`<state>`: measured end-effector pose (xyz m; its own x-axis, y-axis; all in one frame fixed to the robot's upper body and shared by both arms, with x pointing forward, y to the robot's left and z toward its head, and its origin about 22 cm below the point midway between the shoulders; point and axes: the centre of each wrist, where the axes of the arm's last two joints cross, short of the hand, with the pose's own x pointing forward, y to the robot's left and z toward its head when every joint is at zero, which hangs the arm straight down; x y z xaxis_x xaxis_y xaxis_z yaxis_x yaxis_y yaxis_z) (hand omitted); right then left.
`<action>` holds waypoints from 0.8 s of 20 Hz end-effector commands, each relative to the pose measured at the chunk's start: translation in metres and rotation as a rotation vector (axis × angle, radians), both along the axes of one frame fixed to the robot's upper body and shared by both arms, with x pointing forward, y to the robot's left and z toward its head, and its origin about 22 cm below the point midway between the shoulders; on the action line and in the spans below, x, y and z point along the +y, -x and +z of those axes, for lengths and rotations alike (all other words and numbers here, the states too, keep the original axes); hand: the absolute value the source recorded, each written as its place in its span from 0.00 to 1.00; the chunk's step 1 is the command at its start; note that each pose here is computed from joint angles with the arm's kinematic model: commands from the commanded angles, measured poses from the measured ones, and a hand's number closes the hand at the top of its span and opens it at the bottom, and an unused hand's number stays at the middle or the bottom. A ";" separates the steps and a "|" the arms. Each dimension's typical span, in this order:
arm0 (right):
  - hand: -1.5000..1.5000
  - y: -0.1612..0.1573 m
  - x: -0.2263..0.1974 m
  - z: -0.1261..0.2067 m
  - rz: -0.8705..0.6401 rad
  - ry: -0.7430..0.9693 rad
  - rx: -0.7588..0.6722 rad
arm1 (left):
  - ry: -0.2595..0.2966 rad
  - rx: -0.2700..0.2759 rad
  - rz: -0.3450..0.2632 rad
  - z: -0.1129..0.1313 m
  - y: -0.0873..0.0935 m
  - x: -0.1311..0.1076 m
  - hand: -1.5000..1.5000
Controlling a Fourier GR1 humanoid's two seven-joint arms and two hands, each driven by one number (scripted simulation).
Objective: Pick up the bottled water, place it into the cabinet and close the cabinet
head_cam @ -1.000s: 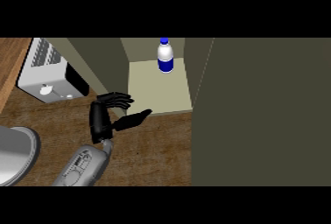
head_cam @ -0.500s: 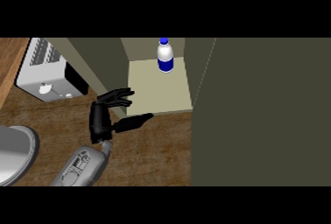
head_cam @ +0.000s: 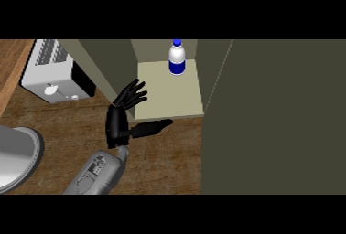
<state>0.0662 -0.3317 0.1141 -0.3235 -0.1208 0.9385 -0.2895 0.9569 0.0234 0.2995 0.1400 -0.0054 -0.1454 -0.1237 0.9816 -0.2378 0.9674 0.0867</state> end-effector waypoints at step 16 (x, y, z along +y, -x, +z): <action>0.00 0.021 0.020 0.039 -0.074 0.004 -0.012 | 0.281 -0.167 -0.355 0.024 0.020 -0.065 0.00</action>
